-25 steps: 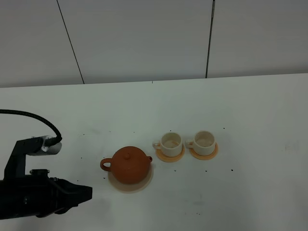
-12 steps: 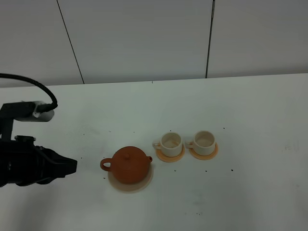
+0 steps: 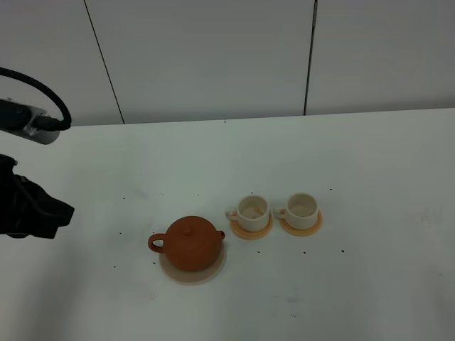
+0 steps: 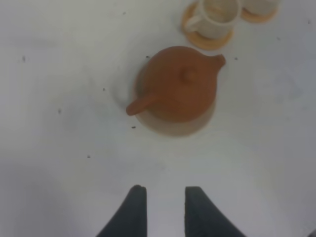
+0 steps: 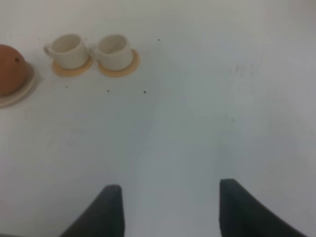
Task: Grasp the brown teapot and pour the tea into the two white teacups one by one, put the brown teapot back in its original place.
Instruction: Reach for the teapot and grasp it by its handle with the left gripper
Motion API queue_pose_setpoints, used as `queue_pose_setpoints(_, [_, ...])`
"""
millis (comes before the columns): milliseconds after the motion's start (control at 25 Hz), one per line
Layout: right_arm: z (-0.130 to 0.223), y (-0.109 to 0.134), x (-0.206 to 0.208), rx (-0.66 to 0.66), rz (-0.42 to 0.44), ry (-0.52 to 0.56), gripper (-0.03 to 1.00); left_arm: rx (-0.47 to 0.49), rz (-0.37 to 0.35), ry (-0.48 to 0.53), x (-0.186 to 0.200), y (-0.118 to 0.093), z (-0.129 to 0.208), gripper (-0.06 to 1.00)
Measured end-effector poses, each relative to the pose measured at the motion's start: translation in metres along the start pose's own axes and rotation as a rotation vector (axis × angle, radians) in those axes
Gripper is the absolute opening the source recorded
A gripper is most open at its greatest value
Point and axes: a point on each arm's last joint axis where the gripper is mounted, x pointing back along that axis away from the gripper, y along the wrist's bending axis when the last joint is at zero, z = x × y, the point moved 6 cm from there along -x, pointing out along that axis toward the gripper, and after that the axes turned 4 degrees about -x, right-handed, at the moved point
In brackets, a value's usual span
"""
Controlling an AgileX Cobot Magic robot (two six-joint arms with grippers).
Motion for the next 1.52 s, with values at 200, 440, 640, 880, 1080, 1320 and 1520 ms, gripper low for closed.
queue_pose_setpoints(200, [0.0, 0.0, 0.0, -0.001, 0.0, 0.0, 0.42, -0.144, 0.023, 0.022, 0.0, -0.006, 0.0, 0.26])
queue_pose_setpoints(440, [0.0, 0.0, 0.0, -0.001, 0.0, 0.0, 0.42, -0.303, 0.091, 0.075, -0.023, -0.022, -0.007, 0.26])
queue_pose_setpoints(640, [0.0, 0.0, 0.0, -0.001, 0.0, 0.0, 0.42, -0.45, 0.102, 0.164, -0.055, -0.031, -0.015, 0.26])
queue_pose_setpoints(880, [0.0, 0.0, 0.0, -0.001, 0.0, 0.0, 0.42, -0.619, 0.115, 0.204, -0.08, -0.053, -0.039, 0.26])
queue_pose_setpoints(1080, [0.0, 0.0, 0.0, -0.001, 0.0, 0.0, 0.42, -0.756, 0.12, 0.279, -0.107, -0.062, -0.043, 0.26])
queue_pose_setpoints(1320, [0.0, 0.0, 0.0, -0.001, 0.0, 0.0, 0.42, -1.024, 0.079, 0.318, -0.13, -0.058, -0.045, 0.26])
queue_pose_setpoints(1520, [0.0, 0.0, 0.0, -0.001, 0.0, 0.0, 0.42, -1.158, 0.049, 0.278, -0.135, -0.054, -0.054, 0.26])
